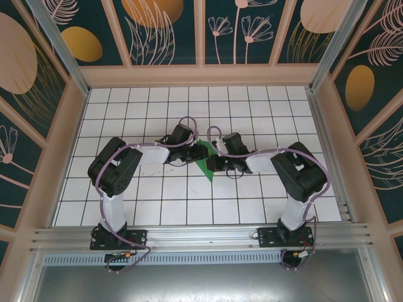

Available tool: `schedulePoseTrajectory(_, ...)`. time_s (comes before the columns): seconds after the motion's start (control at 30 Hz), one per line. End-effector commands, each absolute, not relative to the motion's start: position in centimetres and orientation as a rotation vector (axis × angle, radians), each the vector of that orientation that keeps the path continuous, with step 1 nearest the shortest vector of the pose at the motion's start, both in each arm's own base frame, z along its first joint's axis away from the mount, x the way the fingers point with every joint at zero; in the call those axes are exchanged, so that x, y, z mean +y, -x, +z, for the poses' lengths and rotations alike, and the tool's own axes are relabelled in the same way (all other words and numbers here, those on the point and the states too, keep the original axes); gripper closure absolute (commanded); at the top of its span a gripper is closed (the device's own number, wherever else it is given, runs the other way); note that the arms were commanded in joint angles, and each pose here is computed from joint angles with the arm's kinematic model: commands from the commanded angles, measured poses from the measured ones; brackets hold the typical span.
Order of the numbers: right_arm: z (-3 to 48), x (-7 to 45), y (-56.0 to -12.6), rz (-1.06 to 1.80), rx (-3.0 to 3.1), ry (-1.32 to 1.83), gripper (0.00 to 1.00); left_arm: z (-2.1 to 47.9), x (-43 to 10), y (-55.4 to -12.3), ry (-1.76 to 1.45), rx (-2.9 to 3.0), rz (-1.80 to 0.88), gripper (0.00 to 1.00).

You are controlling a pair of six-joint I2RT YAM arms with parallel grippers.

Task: Fold a paper plane with a square sheet of paper (fold left side to right side)
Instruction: Fourth fold the wing at the center of the table.

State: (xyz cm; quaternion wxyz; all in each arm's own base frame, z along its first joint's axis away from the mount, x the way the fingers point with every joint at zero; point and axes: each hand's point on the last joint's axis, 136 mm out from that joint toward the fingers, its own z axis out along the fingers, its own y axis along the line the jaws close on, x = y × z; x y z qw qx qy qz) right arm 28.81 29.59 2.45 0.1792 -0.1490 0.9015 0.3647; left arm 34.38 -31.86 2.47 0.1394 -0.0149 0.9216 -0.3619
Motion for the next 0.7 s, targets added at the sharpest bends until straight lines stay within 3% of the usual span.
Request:
schedulePoseTrajectory(0.0,3.5,30.6,-29.2,1.087,2.494,0.466,0.91,-0.7,-29.8,-33.9,0.093,2.749,-0.906,0.6)
schedulePoseTrajectory(0.17,4.0,30.1,-29.2,1.102,2.475,0.455,0.92,-0.9,-29.7,-33.8,0.093,2.752,-0.9,0.6)
schedulePoseTrajectory(0.43,6.6,28.9,-28.2,1.135,2.421,0.462,0.71,-1.1,-29.7,-33.8,0.095,2.756,-0.896,0.6)
schedulePoseTrajectory(0.67,8.6,26.4,-28.8,1.228,2.359,0.359,0.64,-1.0,-29.7,-33.8,0.093,2.756,-0.896,0.6)
